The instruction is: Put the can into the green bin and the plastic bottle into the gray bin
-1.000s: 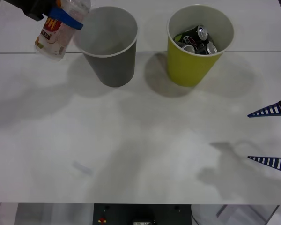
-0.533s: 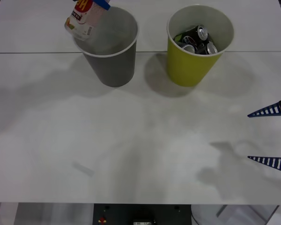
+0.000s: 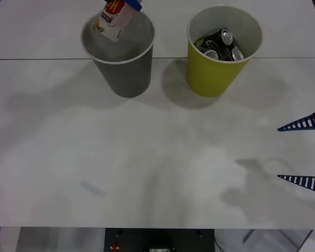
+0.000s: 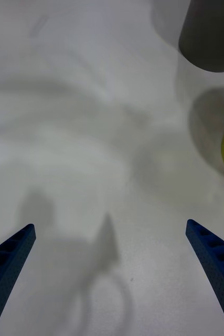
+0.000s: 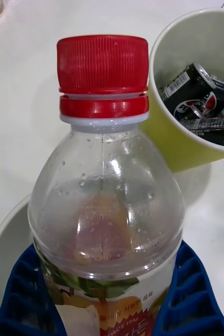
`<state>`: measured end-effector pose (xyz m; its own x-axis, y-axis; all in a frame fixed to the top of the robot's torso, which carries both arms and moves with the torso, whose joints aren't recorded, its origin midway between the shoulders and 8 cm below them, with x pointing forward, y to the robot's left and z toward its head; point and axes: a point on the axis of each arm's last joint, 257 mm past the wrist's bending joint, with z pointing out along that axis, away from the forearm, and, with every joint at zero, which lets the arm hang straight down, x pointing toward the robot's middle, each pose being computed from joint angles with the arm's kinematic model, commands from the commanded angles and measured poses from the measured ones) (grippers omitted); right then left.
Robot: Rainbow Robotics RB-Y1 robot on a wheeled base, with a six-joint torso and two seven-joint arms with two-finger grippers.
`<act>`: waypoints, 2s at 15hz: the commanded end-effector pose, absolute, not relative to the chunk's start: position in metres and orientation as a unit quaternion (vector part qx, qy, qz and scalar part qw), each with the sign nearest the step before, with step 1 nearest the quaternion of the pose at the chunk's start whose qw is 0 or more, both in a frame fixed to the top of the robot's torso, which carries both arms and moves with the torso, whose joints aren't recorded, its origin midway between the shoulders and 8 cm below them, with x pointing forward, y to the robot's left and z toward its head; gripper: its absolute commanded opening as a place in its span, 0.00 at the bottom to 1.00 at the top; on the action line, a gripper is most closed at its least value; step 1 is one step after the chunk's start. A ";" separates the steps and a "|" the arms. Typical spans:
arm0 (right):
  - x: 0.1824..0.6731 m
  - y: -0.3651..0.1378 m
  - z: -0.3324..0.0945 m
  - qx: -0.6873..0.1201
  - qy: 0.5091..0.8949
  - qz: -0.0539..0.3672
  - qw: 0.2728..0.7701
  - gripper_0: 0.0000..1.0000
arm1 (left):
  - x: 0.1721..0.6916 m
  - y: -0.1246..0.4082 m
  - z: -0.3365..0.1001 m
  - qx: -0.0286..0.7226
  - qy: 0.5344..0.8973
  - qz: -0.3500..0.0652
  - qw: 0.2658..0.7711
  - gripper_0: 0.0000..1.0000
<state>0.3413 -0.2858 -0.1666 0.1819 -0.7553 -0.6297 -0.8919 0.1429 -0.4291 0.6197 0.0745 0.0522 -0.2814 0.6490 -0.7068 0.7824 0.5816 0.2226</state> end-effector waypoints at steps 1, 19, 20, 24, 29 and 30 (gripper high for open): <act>0.341 -0.286 -0.167 -0.649 0.634 0.083 0.411 1.00 | 0.619 0.071 0.052 0.453 0.794 -0.085 0.396 1.00; 0.341 -0.286 -0.167 -0.649 0.634 0.083 0.411 1.00 | 0.527 0.216 0.046 0.476 0.775 -0.148 0.388 1.00; 0.341 -0.286 -0.167 -0.649 0.634 0.083 0.411 1.00 | 0.521 0.223 0.044 0.480 0.769 -0.155 0.393 1.00; 0.341 -0.286 -0.167 -0.649 0.634 0.083 0.411 1.00 | 0.498 0.251 0.020 0.497 0.743 -0.165 0.417 1.00; 0.341 -0.286 -0.167 -0.649 0.634 0.083 0.411 1.00 | 0.456 0.268 -0.012 0.519 0.717 -0.142 0.444 1.00; 0.341 -0.286 -0.167 -0.649 0.634 0.083 0.411 1.00 | 0.446 0.271 -0.020 0.530 0.711 -0.134 0.443 1.00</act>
